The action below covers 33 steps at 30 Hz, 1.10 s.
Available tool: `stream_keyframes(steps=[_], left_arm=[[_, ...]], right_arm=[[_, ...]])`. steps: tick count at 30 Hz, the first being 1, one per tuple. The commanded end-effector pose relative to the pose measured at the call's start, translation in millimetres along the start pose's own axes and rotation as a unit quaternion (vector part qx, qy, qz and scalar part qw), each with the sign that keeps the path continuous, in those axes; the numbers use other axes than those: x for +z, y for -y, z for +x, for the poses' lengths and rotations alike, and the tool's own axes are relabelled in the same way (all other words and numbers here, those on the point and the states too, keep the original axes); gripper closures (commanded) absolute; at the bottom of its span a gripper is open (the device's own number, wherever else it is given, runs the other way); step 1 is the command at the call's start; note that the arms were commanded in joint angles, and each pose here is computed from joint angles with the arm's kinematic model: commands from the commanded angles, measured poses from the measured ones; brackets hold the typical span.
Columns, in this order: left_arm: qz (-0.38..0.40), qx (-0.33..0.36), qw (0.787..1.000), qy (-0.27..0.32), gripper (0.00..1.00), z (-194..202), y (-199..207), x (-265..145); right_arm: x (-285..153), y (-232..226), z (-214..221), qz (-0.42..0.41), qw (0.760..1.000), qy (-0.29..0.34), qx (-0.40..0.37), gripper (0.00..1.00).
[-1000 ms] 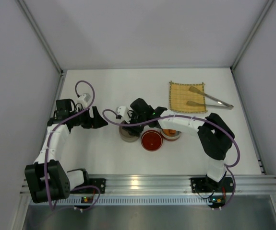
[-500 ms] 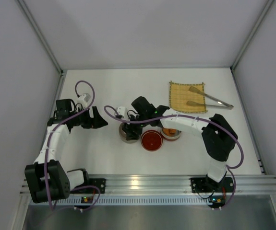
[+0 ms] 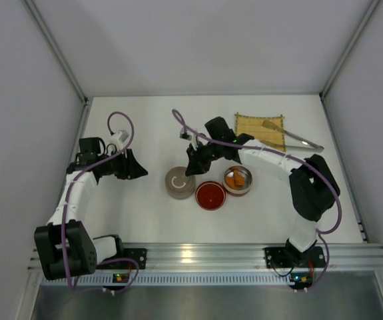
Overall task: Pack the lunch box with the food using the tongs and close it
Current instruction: Close the box lid on the packing box, then move the packing box to the center of the board.
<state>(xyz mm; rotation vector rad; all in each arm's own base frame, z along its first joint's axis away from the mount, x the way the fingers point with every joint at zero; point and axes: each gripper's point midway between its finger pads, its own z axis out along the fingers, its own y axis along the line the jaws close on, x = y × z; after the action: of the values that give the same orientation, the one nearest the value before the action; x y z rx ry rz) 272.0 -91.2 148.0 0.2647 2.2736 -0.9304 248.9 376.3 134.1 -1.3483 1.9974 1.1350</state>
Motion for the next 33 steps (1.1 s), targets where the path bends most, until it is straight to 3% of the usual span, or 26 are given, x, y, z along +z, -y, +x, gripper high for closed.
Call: stream_keyframes(steps=[1, 8, 12, 14, 22, 33], left_arm=[[0.05, 0.038, 0.998, -0.009, 0.57, -5.3, 17.4, 2.8], [0.09, 0.102, 0.987, -0.086, 0.6, 12.9, 61.7, 42.7], [0.107, 0.094, 0.983, -0.112, 0.63, 17.0, 70.9, 62.4], [0.11, 0.08, 0.982, -0.134, 0.66, 21.8, 67.8, 74.7], [0.051, 0.074, 0.969, -0.228, 0.71, 60.5, 30.2, 96.2], [-0.04, 0.125, 0.959, -0.252, 0.73, 57.4, 3.8, 73.8]], right_arm=[[-52.6, 10.6, -47.7, 0.012, 0.995, 0.097, 0.01, 0.91], [-114.8, 40.4, -32.2, 0.067, 0.989, 0.122, 0.047, 0.9], [-141.4, 44.5, -19.8, 0.088, 0.985, 0.133, 0.064, 0.89], [-154.4, 47.2, -13.7, 0.101, 0.983, 0.137, 0.067, 0.88], [-169.7, 55.0, 32.3, 0.163, 0.984, 0.051, 0.057, 0.84], [-160.5, 48.4, 64.1, 0.171, 0.984, -0.006, 0.04, 0.81]])
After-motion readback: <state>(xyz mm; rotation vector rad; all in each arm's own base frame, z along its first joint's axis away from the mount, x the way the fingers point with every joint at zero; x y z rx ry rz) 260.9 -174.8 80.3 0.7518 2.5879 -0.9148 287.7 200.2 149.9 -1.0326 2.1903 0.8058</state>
